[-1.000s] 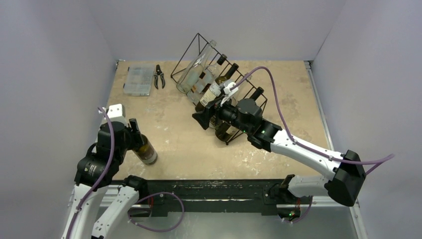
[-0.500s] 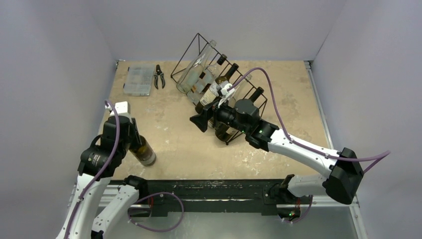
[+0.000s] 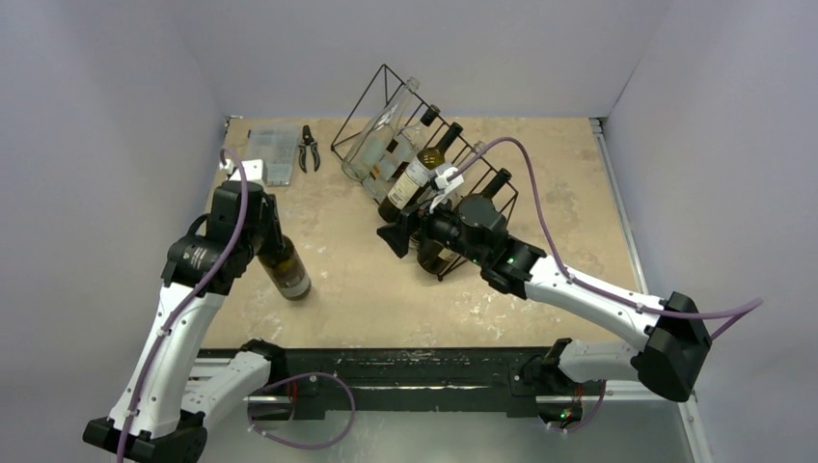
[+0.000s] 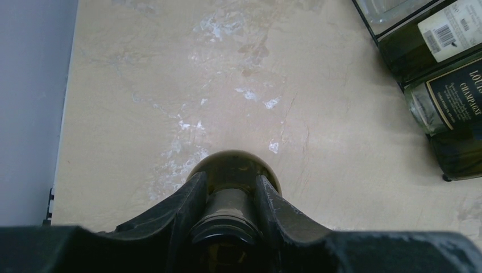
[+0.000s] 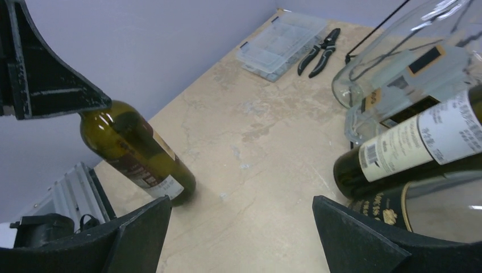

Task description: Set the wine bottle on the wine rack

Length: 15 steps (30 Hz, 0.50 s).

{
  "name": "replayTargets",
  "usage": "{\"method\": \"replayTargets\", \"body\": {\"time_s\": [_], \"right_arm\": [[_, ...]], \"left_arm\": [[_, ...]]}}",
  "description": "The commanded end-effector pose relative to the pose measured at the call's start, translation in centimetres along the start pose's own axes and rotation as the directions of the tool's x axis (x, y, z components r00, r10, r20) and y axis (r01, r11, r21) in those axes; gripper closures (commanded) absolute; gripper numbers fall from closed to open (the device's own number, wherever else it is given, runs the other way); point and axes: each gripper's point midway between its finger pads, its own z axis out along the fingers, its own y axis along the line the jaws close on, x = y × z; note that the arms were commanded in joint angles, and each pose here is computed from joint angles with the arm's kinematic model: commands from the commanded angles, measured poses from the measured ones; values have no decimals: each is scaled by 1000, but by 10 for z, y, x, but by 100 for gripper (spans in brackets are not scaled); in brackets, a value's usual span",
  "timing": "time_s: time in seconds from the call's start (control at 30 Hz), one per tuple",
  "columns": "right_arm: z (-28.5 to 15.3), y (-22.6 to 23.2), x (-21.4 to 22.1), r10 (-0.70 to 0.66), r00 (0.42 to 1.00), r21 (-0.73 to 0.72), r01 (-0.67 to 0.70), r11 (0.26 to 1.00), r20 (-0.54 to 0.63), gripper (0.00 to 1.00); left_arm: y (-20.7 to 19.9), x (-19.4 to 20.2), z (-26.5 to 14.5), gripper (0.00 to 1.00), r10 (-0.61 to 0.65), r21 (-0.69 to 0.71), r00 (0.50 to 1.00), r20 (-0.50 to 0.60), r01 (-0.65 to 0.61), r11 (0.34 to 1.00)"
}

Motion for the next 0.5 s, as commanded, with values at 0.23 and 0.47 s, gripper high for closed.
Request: {"method": "replayTargets", "body": {"time_s": [0.23,0.47], "right_arm": [[-66,-50,-39,-10,982,275,-43,961,190,1],[-93,-62,-53,-27,968,343,-61,937,248,1]], "left_arm": [[-32,-135,-17,100,-48,85,937,346,19,996],[-46,-182,-4,100,-75,90,897,436,39,995]]}}
